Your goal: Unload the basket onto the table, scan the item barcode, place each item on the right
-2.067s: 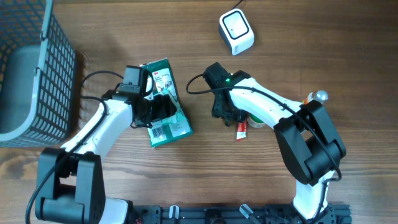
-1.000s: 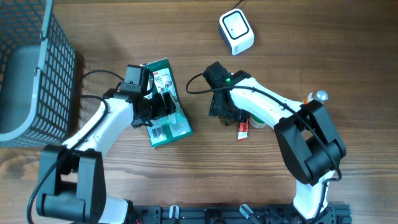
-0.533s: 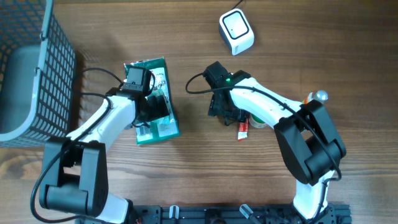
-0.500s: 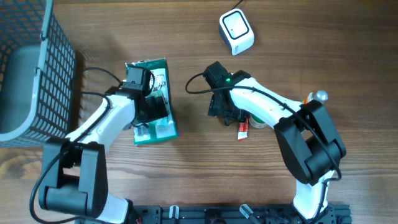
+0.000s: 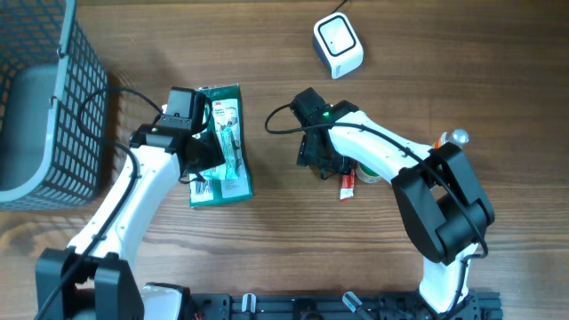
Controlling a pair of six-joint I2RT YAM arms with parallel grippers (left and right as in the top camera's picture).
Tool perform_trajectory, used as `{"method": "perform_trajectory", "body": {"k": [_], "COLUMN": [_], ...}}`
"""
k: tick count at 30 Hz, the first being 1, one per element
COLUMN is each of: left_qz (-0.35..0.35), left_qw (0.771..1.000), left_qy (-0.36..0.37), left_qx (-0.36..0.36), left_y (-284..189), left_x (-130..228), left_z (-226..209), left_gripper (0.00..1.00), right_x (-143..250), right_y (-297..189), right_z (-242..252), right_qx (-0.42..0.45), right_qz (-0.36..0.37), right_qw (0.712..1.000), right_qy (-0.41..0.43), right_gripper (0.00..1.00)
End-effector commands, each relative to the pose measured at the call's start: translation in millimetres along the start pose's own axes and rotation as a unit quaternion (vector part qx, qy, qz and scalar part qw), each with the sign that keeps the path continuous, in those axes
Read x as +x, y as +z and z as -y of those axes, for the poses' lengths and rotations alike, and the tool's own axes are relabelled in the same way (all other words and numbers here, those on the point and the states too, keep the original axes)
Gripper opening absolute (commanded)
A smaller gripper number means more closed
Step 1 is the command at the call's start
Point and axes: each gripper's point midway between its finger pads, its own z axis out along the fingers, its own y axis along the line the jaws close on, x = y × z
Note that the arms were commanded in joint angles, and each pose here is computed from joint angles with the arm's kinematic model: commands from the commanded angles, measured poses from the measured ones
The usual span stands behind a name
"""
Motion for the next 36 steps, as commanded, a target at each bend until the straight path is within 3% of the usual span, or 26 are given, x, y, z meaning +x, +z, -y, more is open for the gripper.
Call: {"method": "perform_trajectory", "body": {"k": [1,5,10,16,21,24,29,32,36], "left_qz": [-0.024,-0.065,-0.089,-0.088,-0.091,-0.067,0.022,0.027,-0.021], "left_qw": [1.0,0.998,0.996,0.996,0.996,0.998,0.997,0.993,0.988], "left_qy": [-0.016,-0.015,-0.014,-0.012,-0.004,-0.007,-0.041,-0.037,-0.031], "left_qx": [0.002,0.007,-0.005,-0.007,-0.008,-0.003,0.063,0.111,0.148], "left_y": [12.9,33.6,51.4,57.7,58.3,38.8,-27.9,-46.9,-41.5], "left_x": [2.9,14.4,21.5,20.3,21.3,3.9,-41.9,-39.5,-17.5], "left_z": [2.0,6.6,4.2,4.4,3.9,0.4,4.3,18.0,32.4], "left_gripper": [0.53,0.63,0.63,0.48,0.12,0.04,0.04,0.04,0.04], "right_x": [8.1,7.8,7.9,8.0,7.9,8.0,8.0,7.8,7.4], "right_y": [13.6,13.6,13.6,13.6,13.6,13.6,13.6,13.6,13.6], "right_z": [6.1,5.9,6.0,6.0,6.0,5.9,5.9,5.8,5.3], "right_qx": [0.013,0.013,0.013,0.013,0.013,0.013,0.013,0.012,0.012], "right_qz": [-0.019,-0.019,-0.019,-0.019,-0.019,-0.019,-0.019,-0.019,-0.018], "right_qw": [1.0,1.0,1.0,1.0,1.0,1.0,1.0,1.0,1.0], "right_qy": [-0.006,-0.005,-0.005,-0.006,-0.005,-0.005,-0.005,-0.005,-0.005], "right_gripper": [0.75,0.75,0.75,0.75,0.75,0.75,0.75,0.75,0.75]}}
